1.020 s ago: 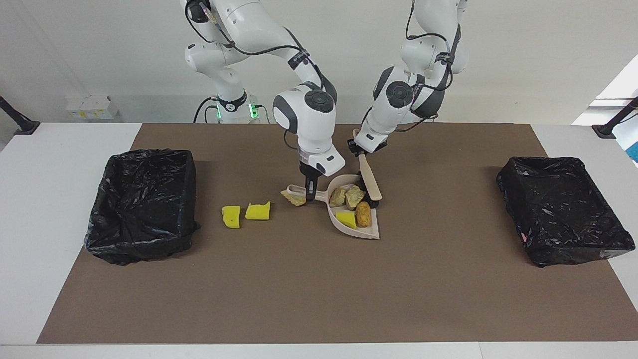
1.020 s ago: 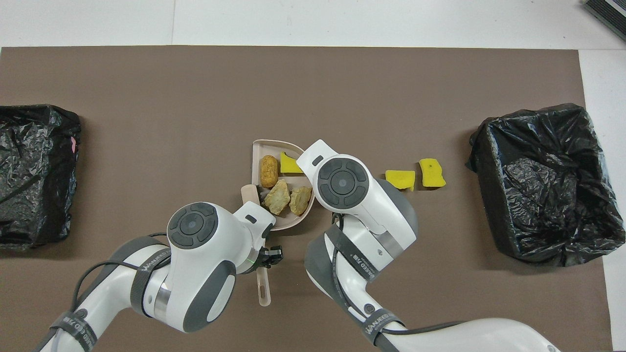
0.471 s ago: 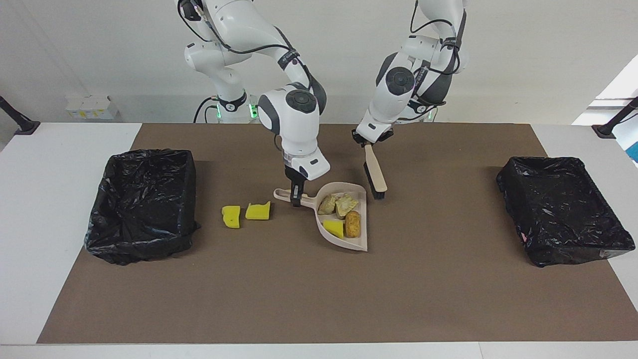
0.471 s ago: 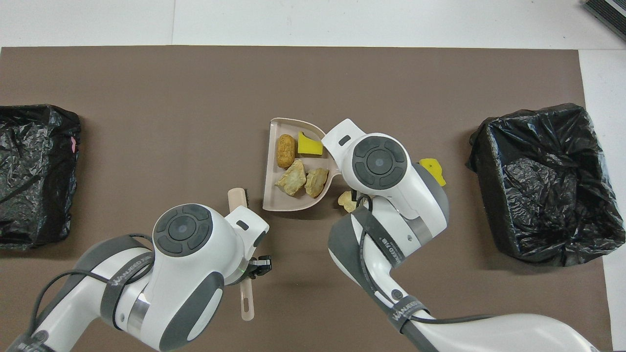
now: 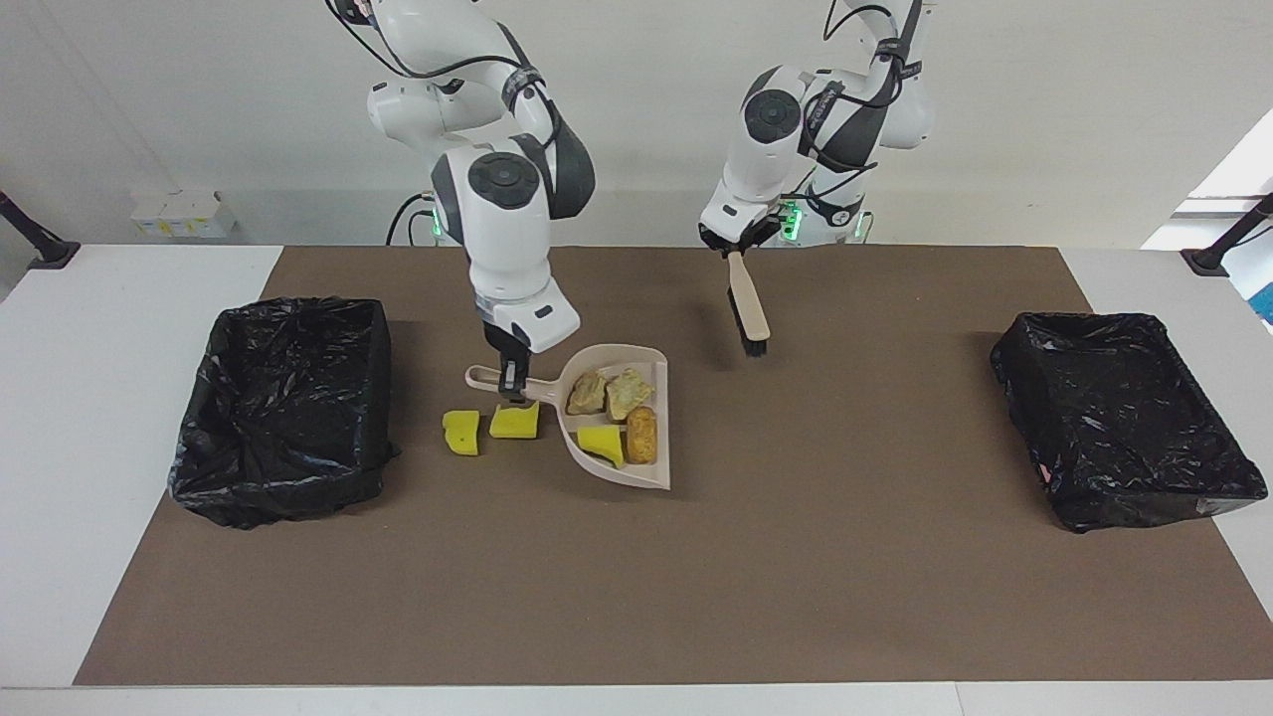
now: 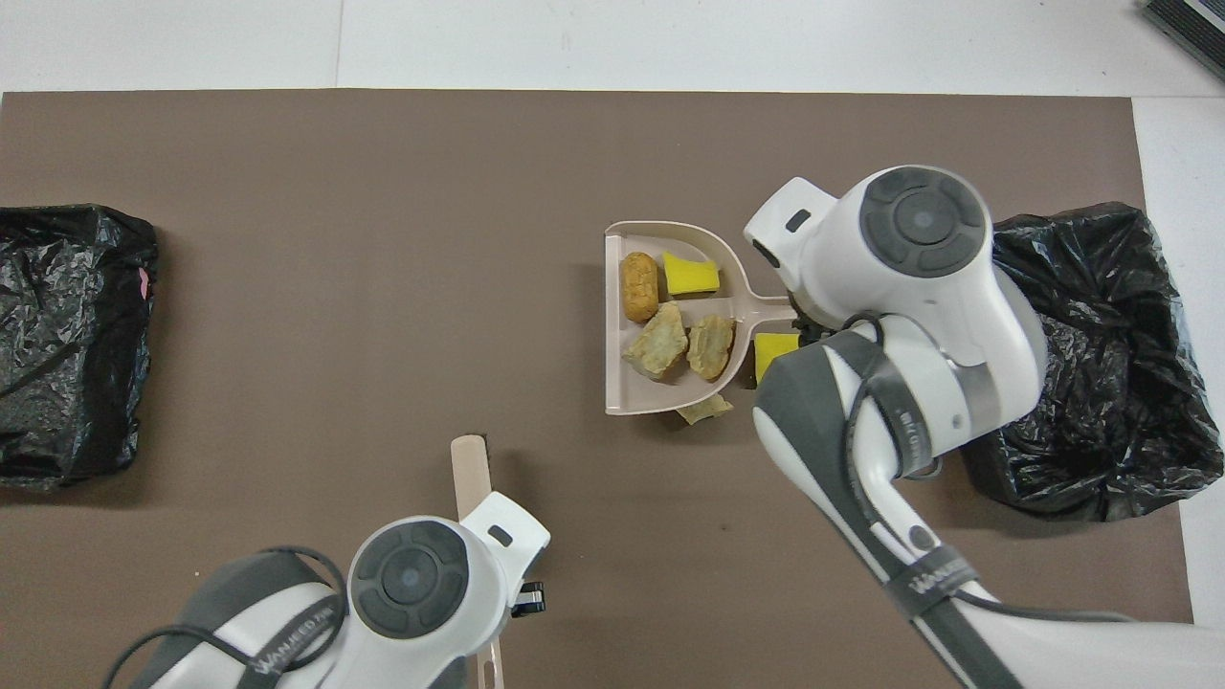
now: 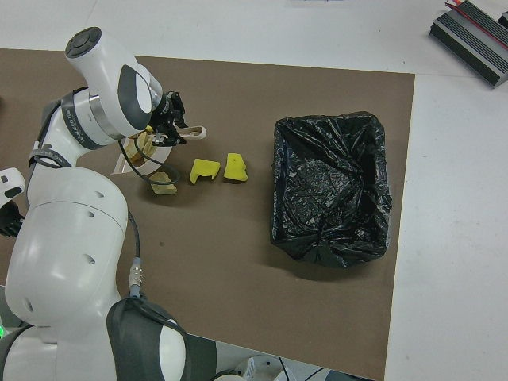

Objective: Sweep and dump trash in bin
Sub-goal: 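Carry the dustpan with the right gripper over the farther-side black bin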

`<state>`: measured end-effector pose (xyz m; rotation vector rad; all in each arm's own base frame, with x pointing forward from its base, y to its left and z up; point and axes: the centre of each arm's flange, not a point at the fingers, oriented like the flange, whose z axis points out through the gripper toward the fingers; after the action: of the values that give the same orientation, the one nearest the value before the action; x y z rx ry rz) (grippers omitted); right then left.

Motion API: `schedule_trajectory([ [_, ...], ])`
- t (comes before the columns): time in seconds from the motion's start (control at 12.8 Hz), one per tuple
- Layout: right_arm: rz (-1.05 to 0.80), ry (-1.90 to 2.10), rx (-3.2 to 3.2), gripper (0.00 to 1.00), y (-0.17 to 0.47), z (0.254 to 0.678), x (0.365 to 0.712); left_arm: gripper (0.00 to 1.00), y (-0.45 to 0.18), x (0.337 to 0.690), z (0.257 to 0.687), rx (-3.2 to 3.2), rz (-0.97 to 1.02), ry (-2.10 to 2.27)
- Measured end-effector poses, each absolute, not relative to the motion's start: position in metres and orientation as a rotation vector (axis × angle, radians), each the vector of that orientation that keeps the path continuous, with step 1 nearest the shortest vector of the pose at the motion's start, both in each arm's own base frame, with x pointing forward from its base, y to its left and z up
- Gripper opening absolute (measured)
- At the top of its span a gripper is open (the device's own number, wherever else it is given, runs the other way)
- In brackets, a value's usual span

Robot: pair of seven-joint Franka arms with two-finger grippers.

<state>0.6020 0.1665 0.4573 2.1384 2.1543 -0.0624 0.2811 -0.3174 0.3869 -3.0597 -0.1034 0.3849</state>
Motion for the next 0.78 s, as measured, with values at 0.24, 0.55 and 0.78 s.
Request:
schedule_trajectory([
  [0.24, -0.091, 2.189, 2.129, 0.32, 0.086, 0.475, 0.617, 0.26, -0.346, 0.232, 0.363, -3.037, 0.344, -0.095],
  [0.55, -0.103, 2.142, 2.174, 0.32, -0.022, 0.500, 0.616, 0.26, -0.355, 0.220, 0.347, -3.042, 0.324, -0.092],
  [0.78, -0.115, 2.058, 2.202, 0.32, -0.121, 0.528, 0.596, 0.26, -0.364, 0.222, 0.332, -3.066, 0.302, -0.083],
])
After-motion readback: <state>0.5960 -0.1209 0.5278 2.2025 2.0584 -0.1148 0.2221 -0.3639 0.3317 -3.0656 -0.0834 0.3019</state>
